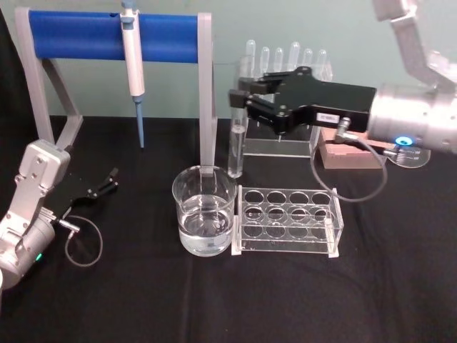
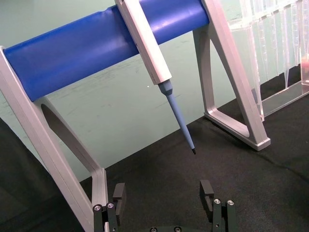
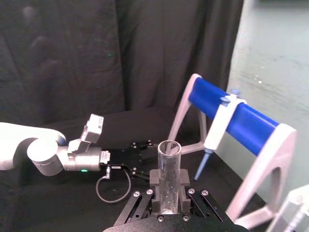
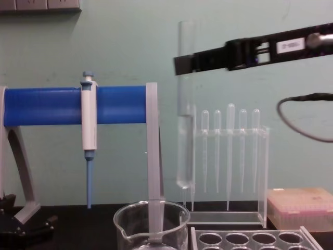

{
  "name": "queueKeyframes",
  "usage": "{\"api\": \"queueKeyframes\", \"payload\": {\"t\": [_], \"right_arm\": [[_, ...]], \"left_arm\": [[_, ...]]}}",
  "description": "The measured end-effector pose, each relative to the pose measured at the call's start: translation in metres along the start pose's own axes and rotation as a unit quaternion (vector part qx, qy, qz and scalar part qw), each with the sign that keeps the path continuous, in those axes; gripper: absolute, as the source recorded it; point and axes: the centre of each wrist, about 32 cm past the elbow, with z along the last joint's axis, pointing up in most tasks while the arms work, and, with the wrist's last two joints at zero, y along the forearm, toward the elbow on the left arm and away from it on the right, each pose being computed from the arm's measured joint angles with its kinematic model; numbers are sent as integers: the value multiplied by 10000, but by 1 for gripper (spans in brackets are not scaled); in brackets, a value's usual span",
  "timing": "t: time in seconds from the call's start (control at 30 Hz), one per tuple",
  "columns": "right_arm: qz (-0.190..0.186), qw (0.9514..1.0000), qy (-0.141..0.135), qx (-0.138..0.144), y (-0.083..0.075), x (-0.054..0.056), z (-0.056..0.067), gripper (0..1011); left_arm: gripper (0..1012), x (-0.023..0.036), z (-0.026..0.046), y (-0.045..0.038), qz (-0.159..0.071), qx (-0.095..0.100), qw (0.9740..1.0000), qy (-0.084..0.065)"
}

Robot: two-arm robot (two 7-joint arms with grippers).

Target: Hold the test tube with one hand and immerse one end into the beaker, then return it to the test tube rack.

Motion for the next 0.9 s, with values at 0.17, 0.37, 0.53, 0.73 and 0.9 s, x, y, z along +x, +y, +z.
{"api": "queueKeyframes", "payload": {"t": [0.17, 0.37, 0.53, 0.73, 0.9], "right_arm": [[157, 9999, 48, 2, 190, 12, -82, 222], [223, 9997, 103, -11, 341, 17, -256, 222], [251, 9996, 130, -28, 438, 15, -450, 222], [276, 9994, 181, -47, 513, -22, -693, 222], [242, 9995, 178, -58, 551, -51, -874, 222]], "left_arm": [[1000, 0, 0, 0, 0, 0, 10000, 0], [1000, 0, 0, 0, 0, 0, 10000, 0], [1000, 0, 0, 0, 0, 0, 10000, 0], [1000, 0, 0, 0, 0, 0, 10000, 0], [1000, 0, 0, 0, 0, 0, 10000, 0]]}}
